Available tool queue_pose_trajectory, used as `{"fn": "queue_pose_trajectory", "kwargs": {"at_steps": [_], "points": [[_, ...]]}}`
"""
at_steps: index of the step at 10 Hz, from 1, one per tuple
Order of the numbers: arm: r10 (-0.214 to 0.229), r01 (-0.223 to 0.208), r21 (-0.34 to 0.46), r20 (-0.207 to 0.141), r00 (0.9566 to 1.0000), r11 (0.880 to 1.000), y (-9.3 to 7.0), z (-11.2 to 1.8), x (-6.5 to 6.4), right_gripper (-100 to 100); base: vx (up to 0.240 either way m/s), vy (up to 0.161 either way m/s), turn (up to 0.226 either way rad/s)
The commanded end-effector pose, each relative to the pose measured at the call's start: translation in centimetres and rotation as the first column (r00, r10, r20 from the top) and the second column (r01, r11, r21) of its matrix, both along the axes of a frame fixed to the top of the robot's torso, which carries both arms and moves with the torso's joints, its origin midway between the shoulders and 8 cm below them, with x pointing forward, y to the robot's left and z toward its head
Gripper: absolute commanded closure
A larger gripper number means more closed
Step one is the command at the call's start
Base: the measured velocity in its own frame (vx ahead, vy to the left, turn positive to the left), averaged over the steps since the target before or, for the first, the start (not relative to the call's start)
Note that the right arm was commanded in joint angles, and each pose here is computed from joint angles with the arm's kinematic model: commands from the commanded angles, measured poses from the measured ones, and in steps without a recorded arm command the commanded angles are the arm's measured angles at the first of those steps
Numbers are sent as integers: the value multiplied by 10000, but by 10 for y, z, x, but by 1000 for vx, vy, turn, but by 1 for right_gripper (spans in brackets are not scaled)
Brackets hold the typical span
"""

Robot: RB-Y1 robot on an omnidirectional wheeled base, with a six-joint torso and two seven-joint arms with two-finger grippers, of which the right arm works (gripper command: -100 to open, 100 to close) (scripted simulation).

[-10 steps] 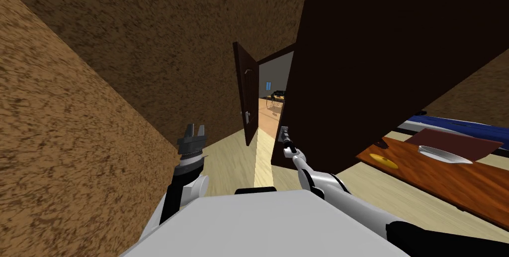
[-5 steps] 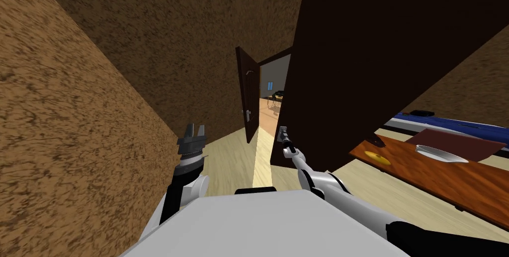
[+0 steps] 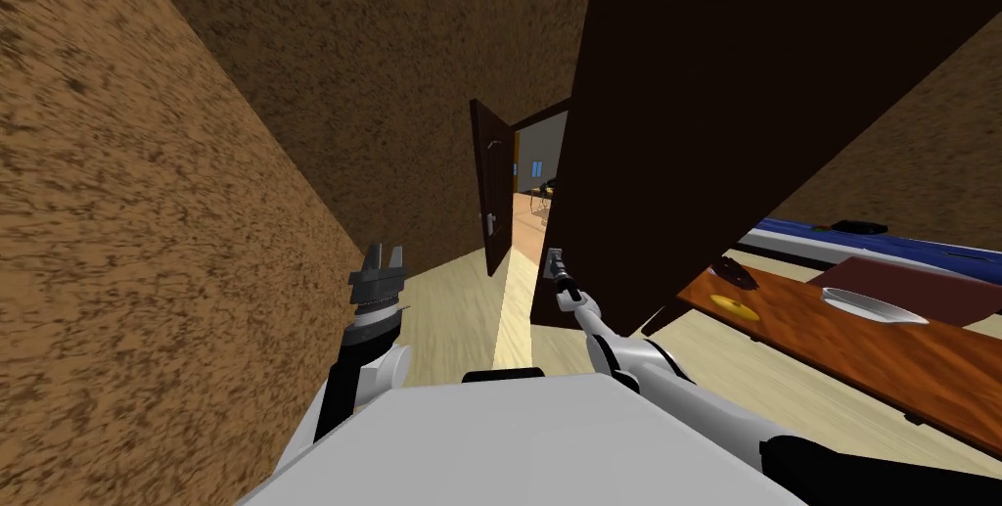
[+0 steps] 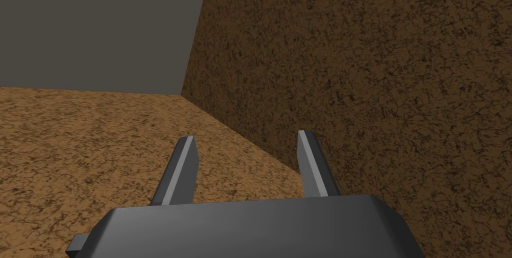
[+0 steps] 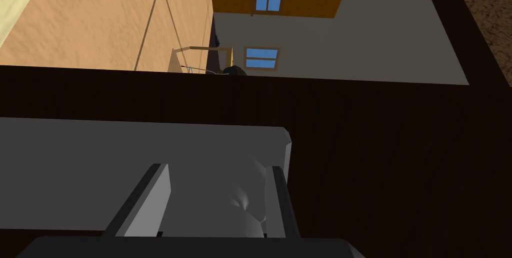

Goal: Pull the door open

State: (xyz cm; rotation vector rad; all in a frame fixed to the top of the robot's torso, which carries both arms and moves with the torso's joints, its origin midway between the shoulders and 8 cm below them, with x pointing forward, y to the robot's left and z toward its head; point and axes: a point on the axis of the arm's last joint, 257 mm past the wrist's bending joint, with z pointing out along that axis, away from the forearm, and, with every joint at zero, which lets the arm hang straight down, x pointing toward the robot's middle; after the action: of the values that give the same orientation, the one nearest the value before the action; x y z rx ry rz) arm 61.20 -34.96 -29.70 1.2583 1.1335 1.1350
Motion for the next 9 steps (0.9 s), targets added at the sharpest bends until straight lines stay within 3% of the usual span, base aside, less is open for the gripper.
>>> {"fn": "queue_pose_trajectory", "kwargs": {"at_steps": [1,9], "points": [[100,-100,-13,0,10000,9999,1,0,0,100,-161,-76,87],[683,-682,18,-51,9977,9977,24,-3,1,100,-149,-64,66]]}}
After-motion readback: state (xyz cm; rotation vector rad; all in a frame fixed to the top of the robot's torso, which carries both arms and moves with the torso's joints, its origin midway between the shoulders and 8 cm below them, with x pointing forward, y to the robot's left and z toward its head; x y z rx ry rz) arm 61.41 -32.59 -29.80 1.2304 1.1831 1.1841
